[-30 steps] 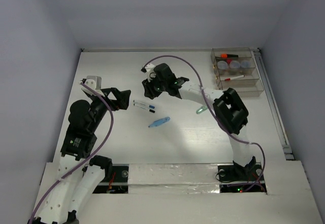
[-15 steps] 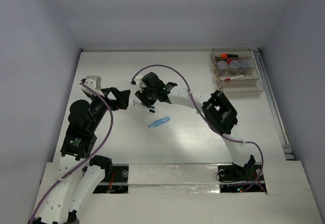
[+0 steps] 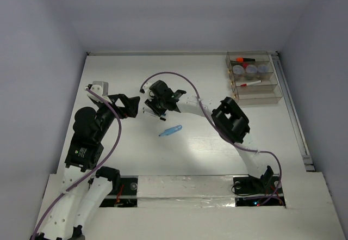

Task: Sort the stationery into containers
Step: Pick up the pen from the center of the board.

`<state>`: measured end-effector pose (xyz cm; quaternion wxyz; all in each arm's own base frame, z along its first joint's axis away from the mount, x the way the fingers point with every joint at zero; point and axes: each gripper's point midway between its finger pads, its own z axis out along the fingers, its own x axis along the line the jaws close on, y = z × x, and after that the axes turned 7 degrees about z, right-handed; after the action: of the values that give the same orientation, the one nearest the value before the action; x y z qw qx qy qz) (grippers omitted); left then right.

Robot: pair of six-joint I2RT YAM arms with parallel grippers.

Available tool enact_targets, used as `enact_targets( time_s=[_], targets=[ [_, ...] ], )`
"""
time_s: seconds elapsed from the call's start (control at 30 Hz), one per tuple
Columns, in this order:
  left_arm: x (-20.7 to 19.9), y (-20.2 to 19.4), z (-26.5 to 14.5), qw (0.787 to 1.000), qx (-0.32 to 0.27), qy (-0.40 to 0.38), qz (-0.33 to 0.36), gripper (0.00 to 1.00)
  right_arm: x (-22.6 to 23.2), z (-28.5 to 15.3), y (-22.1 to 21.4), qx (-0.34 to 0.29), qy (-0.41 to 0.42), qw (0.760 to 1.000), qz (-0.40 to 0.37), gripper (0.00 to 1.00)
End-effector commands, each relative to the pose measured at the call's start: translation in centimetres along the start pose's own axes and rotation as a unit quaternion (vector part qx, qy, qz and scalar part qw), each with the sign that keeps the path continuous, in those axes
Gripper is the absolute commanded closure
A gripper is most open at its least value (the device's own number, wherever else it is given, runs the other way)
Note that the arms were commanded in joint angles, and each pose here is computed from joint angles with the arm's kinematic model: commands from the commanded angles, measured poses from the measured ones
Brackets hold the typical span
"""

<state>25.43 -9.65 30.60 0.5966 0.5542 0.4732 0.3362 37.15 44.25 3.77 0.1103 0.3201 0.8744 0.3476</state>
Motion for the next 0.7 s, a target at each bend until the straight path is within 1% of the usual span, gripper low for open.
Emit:
enact_targets(
  time_s=[0.0,0.13,0.23,0.27,0.3,0.33,0.37,0.4,0.43,0.47,0.53,0.57,0.6,0.63,0.67],
  targets=[
    [-0.2,0.8,0.0,1.0,-0.019,-0.008,0.0,0.01,-0.6,0.4,0.7,-0.003,-0.025,1.0,-0.013,0.58],
    [-0.2,0.8,0.0,1.0,-0.018,-0.006,0.0,0.01,-2.2,1.7,-0.5,0.008,-0.068,0.997,-0.026,0.58],
    [-0.2,0.8,0.0,1.0,-0.019,-0.006,0.0,0.01,-3.3,2.1,-0.9,0.008,-0.099,0.995,-0.024,0.69],
    [-0.2,0.8,0.0,1.0,-0.019,-0.007,0.0,0.01,-3.4,2.0,-0.9,0.005,-0.102,0.995,-0.022,0.81],
    [-0.2,0.8,0.0,1.0,-0.018,-0.007,0.0,0.01,-4.2,1.8,-0.9,0.004,-0.111,0.994,-0.015,0.88],
    [-0.2,0.8,0.1,1.0,-0.019,-0.006,0.0,0.01,-4.3,1.6,-0.5,-0.005,-0.113,0.994,-0.01,0.91],
    [-0.2,0.8,0.0,1.0,-0.019,-0.007,0.0,0.01,-5.9,1.3,-0.3,-0.012,-0.124,0.992,0.01,0.95],
    [-0.2,0.8,0.0,1.0,-0.019,-0.007,-0.001,0.01,-6.6,1.0,-0.3,-0.016,-0.133,0.991,0.021,0.96],
    [-0.2,0.8,0.1,1.0,-0.02,-0.007,-0.001,0.01,-7.5,-0.1,1.3,-0.046,-0.144,0.987,0.045,0.97],
    [-0.2,0.8,0.1,1.0,-0.019,-0.008,-0.001,0.01,-8.2,-0.8,1.9,-0.061,-0.151,0.985,0.056,1.0],
    [-0.3,0.8,0.1,1.0,-0.02,-0.008,-0.001,0.01,-11.1,-2.3,2.7,-0.1,-0.167,0.975,0.106,1.0],
    [-0.3,0.8,0.1,1.0,-0.019,-0.009,-0.001,0.01,-12.2,-4.6,4.7,-0.133,-0.171,0.968,0.124,1.0],
    [-0.3,0.7,0.1,1.0,-0.018,-0.01,-0.002,0.01,-14.8,-6.1,5.0,-0.153,-0.182,0.958,0.162,1.0],
    [-0.3,0.7,0.2,1.0,-0.017,-0.011,-0.001,0.01,-15.9,-6.9,4.6,-0.168,-0.184,0.948,0.2,1.0],
    [-0.3,0.7,0.2,1.0,-0.017,-0.011,-0.001,0.01,-17.3,-9.8,6.4,-0.211,-0.184,0.933,0.224,1.0]
  ],
)
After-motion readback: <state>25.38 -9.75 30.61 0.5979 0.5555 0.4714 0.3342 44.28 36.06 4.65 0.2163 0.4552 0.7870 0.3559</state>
